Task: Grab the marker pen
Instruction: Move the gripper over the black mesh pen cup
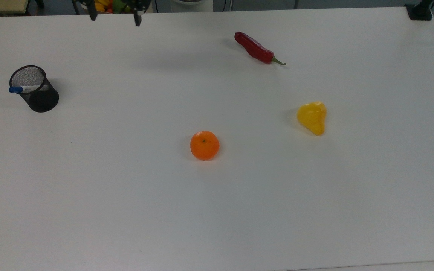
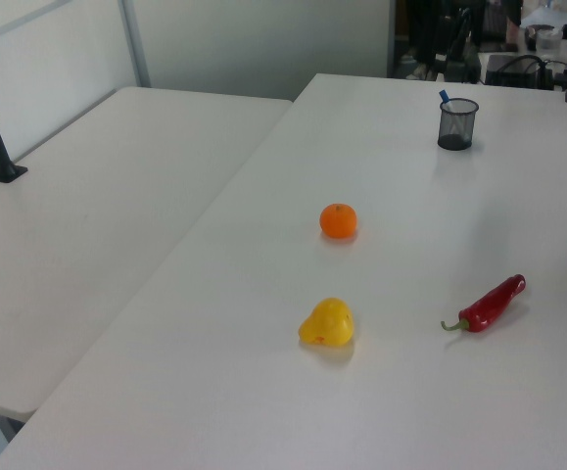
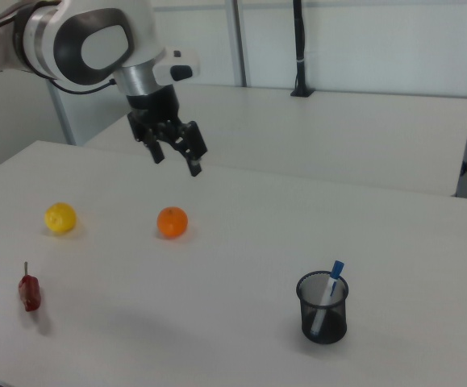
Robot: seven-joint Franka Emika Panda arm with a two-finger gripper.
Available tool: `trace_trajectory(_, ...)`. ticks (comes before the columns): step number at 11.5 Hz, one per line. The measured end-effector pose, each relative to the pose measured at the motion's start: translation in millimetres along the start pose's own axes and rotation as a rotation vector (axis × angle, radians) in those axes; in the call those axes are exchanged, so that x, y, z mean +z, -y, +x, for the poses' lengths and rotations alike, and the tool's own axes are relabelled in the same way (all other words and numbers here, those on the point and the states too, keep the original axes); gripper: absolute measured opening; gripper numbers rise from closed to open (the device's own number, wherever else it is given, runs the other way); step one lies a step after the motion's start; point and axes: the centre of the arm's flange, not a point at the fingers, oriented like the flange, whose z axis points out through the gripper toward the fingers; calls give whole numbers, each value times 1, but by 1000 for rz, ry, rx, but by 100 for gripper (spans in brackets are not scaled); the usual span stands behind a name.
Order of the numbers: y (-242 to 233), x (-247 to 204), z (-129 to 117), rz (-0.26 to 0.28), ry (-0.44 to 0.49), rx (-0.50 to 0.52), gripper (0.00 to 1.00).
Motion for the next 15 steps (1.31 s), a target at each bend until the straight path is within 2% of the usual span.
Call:
trace_trajectory(3,-63,-3,7,-37,-96,90,100)
trace_trajectory(8,-153,22,15,-123,-181,100,100)
trace_trajectory(13,-192,99,19,-197,-265,111,99)
trace_trajectory(15,-198,126,19,-213,-272,111,93)
